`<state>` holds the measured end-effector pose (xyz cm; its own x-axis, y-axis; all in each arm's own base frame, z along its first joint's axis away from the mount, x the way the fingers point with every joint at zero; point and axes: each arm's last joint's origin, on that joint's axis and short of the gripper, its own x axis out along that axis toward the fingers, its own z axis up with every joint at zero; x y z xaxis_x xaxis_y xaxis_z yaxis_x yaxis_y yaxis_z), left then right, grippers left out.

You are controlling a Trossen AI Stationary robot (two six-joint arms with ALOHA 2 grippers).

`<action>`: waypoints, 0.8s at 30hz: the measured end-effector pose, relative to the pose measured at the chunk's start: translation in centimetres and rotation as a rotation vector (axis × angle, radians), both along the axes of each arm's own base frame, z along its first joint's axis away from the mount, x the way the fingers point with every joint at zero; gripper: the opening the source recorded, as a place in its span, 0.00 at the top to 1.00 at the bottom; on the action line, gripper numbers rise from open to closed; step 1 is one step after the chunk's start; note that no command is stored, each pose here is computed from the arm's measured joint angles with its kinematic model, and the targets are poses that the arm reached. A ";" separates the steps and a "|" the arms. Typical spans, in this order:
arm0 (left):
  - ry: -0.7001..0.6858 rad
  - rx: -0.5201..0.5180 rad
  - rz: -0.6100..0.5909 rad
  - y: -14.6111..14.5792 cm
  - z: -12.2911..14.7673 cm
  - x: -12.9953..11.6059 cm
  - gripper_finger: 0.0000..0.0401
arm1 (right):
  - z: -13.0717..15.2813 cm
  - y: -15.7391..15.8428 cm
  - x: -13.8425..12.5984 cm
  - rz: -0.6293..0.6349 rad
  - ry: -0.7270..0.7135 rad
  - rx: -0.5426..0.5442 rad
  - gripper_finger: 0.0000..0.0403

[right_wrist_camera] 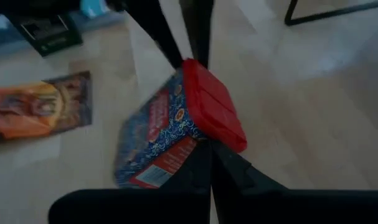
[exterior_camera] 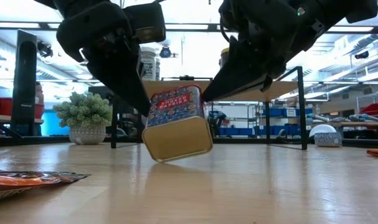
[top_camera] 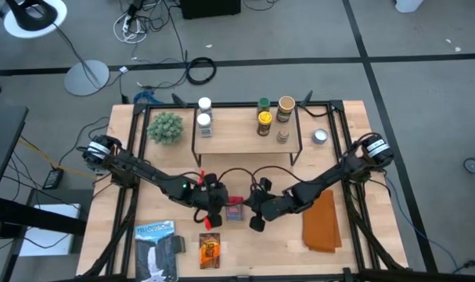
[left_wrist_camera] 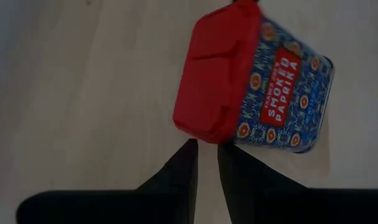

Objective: Shelf spices
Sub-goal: Put the red seasoning can onto the shelf

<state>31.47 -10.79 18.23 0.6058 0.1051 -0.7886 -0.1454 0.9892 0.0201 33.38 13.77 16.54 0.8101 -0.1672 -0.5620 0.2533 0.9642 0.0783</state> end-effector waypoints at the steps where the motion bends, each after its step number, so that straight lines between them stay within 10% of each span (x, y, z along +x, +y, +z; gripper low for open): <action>1: -0.001 0.004 0.003 0.0 0.0 0.0 0.83 | 0.1 0.1 0.0 0.001 -0.007 0.002 1.00; 24: -0.033 -0.002 0.024 -1.2 1.6 -1.3 0.83 | 0.6 0.8 -0.2 0.041 -0.030 0.022 1.00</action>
<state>30.15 -12.01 19.83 0.6285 0.1183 -0.7688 -0.1699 0.9854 0.0128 33.21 14.53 17.11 0.8325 -0.1218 -0.5404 0.2112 0.9716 0.1064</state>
